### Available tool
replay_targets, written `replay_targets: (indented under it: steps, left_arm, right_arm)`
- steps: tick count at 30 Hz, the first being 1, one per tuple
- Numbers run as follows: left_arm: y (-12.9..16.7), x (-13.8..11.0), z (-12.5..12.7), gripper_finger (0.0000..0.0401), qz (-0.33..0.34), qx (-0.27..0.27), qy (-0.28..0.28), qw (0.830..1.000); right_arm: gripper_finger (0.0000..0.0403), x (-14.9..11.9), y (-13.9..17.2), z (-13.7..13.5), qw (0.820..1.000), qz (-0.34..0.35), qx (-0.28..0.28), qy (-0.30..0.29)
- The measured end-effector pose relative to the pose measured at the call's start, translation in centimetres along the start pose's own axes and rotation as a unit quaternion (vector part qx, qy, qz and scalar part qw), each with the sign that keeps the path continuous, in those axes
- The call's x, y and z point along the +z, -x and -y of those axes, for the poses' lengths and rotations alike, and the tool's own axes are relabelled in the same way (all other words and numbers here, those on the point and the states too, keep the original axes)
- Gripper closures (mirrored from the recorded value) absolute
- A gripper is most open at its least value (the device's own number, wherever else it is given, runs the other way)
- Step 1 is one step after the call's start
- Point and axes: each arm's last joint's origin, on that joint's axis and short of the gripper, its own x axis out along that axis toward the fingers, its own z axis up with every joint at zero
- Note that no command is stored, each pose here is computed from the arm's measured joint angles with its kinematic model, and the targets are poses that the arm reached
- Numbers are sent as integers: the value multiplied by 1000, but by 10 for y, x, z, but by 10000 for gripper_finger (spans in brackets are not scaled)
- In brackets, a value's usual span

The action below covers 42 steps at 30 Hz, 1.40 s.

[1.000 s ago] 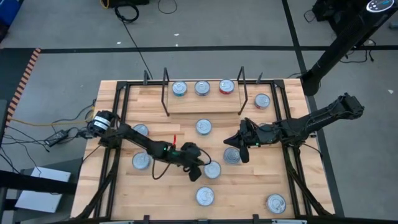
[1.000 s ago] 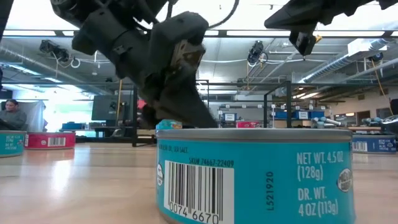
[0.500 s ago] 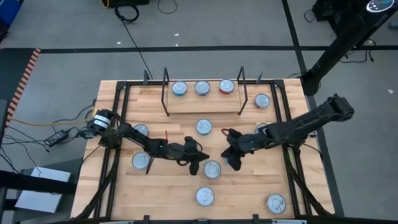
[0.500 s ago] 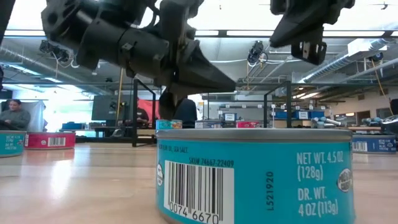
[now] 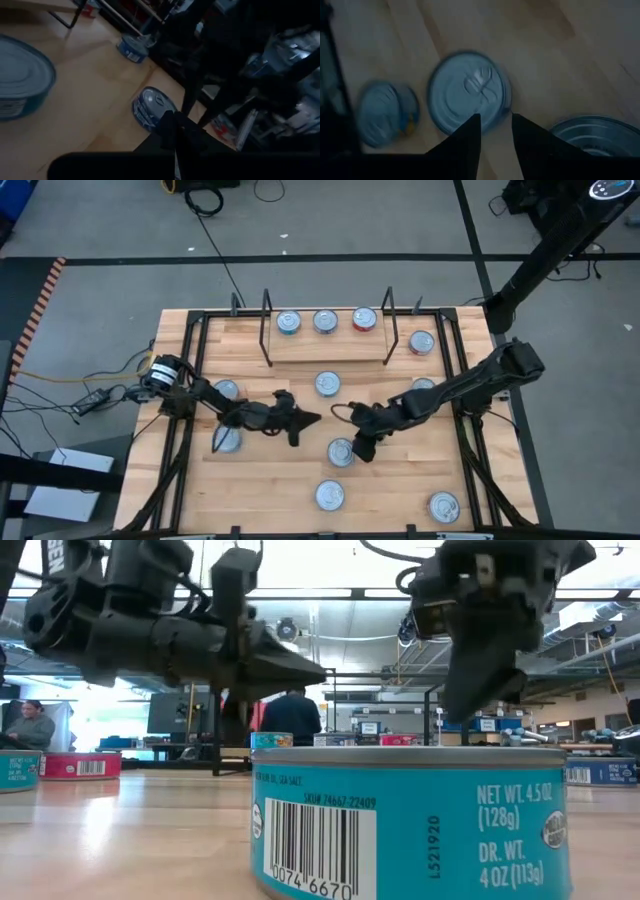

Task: Stack canned seafood by type on shelf
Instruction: Move the bottom left blue tuna can to the center of the table

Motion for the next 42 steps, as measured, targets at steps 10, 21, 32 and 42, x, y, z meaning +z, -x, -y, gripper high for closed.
replay_targets:
  steps: [10, 21, 32, 42]
  left_arm:
    - [47, 3, -25, 401, 21, -32, 28, 999]
    - [51, 1, -27, 401, 9, -33, 25, 999]
    - [51, -1, -27, 401, -10, -48, -4, 999]
    - [36, -3, -20, 401, -17, -46, -126, 991]
  right_arm:
    - [325, -36, -30, -15, 988, -69, 7, 139]
    - [376, -21, -58, -34, 990, 47, 101, 84]
    - [314, 1, -9, -26, 974, 66, 83, 201]
    - [298, -8, -11, -14, 948, 1, 55, 315]
